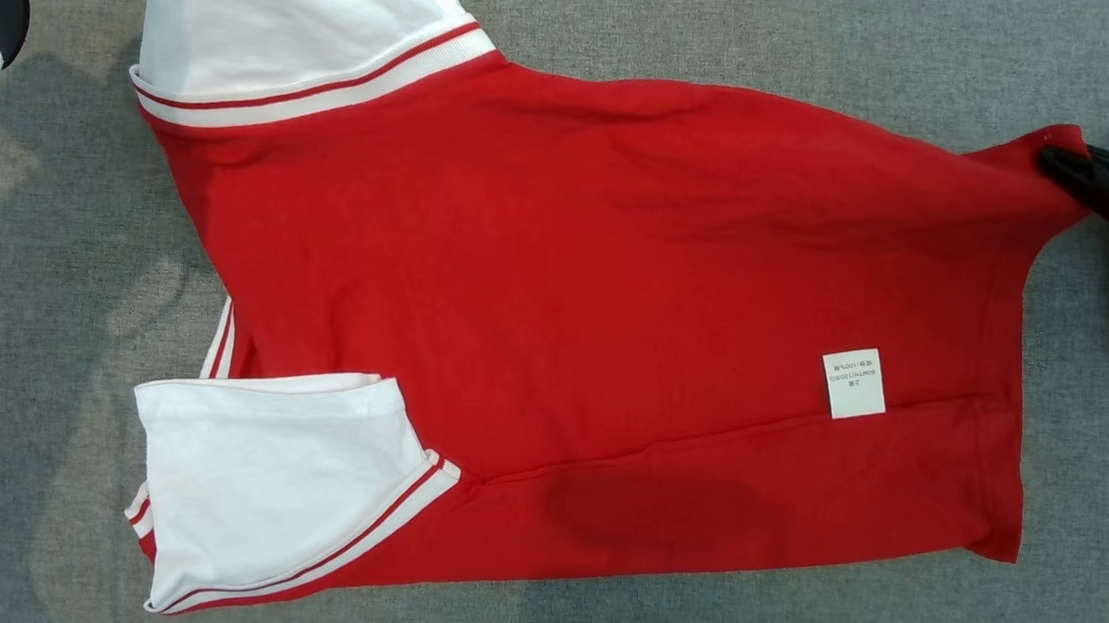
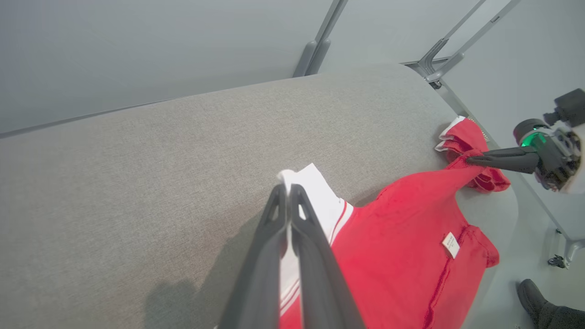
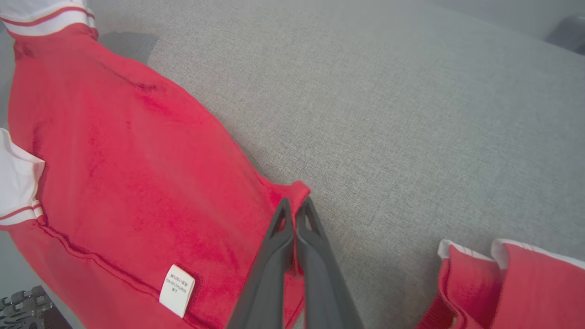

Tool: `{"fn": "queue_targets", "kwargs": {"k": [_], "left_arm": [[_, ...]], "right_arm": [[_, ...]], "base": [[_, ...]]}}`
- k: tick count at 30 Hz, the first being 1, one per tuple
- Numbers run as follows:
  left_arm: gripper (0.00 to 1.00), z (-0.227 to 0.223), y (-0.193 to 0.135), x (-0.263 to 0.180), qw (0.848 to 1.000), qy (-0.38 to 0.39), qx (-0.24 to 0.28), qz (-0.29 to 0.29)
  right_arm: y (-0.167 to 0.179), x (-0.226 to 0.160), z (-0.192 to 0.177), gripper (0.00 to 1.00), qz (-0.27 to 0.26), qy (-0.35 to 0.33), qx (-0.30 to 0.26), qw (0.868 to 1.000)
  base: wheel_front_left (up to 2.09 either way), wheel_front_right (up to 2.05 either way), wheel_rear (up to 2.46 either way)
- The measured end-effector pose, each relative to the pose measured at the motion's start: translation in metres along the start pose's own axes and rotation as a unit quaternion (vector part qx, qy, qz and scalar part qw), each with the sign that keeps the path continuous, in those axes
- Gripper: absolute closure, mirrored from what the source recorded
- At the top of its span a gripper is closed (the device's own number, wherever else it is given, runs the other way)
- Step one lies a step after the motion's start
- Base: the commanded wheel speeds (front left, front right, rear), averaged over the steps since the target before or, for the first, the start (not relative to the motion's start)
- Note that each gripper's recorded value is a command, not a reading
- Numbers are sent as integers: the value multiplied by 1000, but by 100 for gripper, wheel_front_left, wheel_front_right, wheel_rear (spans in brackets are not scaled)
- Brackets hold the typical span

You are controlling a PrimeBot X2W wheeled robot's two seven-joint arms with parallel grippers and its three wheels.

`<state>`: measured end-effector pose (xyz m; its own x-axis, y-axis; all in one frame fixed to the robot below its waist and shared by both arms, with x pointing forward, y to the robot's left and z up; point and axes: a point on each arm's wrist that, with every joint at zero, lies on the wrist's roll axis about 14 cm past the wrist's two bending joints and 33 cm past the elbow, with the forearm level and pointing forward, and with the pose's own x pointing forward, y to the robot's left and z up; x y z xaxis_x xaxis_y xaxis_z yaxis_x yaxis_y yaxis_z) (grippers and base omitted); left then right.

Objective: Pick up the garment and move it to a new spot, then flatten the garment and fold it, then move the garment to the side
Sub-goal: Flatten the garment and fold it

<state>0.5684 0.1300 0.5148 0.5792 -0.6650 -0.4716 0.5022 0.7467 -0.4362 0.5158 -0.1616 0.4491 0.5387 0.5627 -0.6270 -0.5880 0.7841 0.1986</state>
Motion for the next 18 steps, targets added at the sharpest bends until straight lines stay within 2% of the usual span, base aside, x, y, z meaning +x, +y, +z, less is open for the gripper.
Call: {"fn": "queue_targets", "kwargs": {"k": [12, 18], "left_arm": [[100, -29, -29, -28, 997, -1, -62, -54], [100, -47, -52, -45, 992, -14, -93, -86]], "right_arm": [[15, -5, -27, 100, 22, 16, 10, 1000], [8, -6, -27, 100, -7, -41, -43, 998]], "base": [[0, 0, 0], [0, 0, 0]]}}
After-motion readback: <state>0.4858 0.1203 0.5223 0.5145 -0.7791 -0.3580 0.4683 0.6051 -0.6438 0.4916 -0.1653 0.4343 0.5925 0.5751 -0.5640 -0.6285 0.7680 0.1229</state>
